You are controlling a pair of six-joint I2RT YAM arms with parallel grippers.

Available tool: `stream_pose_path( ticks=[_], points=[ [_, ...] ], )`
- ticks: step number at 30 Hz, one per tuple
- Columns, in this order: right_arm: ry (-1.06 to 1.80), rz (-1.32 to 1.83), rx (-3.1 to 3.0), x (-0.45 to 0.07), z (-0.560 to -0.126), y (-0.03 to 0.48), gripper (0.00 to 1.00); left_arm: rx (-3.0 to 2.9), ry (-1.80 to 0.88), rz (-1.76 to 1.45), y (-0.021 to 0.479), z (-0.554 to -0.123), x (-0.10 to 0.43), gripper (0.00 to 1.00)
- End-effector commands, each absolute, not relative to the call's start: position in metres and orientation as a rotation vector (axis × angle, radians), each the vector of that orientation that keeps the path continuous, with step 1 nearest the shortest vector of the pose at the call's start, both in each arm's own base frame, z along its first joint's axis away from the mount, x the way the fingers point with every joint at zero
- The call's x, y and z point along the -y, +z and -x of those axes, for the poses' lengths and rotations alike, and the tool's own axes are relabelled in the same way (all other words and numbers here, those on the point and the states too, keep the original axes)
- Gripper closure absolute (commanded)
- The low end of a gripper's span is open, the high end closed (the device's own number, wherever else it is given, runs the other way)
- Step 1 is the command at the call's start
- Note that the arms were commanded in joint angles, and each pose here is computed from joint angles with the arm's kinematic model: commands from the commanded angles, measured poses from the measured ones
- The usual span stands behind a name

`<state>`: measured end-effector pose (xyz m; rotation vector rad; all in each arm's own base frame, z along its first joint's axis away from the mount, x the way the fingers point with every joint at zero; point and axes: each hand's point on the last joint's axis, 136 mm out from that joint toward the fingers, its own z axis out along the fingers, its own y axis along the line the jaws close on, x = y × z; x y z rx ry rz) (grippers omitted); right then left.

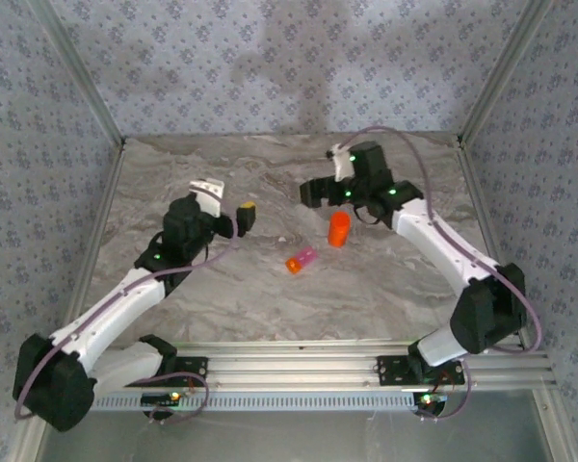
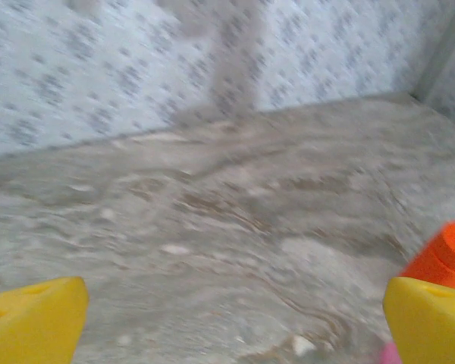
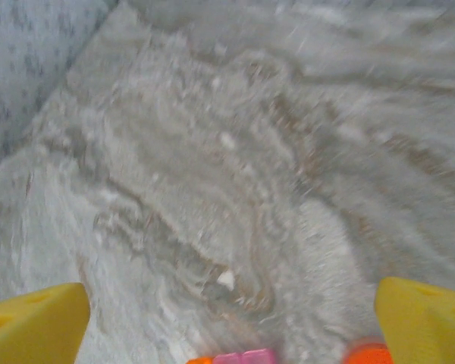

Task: Sort the pills into containers

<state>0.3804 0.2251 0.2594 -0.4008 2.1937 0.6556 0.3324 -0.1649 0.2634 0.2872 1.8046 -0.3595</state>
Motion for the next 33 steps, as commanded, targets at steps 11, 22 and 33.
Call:
stream_pose_path(
  ticks=[11, 22, 33],
  points=[
    [0.128, -0.232, -2.053, -0.03, -0.384, 0.282, 0.0, -1.663, 0.039, -0.092, 0.271, -0.319, 0.034, 0.01],
    [-0.271, -0.402, -1.91, 0.051, -0.351, 0.222, 0.0, -1.766, 0.076, -0.033, 0.182, -0.326, 0.007, 0.01],
    [-0.315, -0.352, -1.916, 0.067, -0.35, 0.151, 0.0, -1.832, 0.041, -0.082, 0.126, -0.356, 0.017, 0.01]
  ],
)
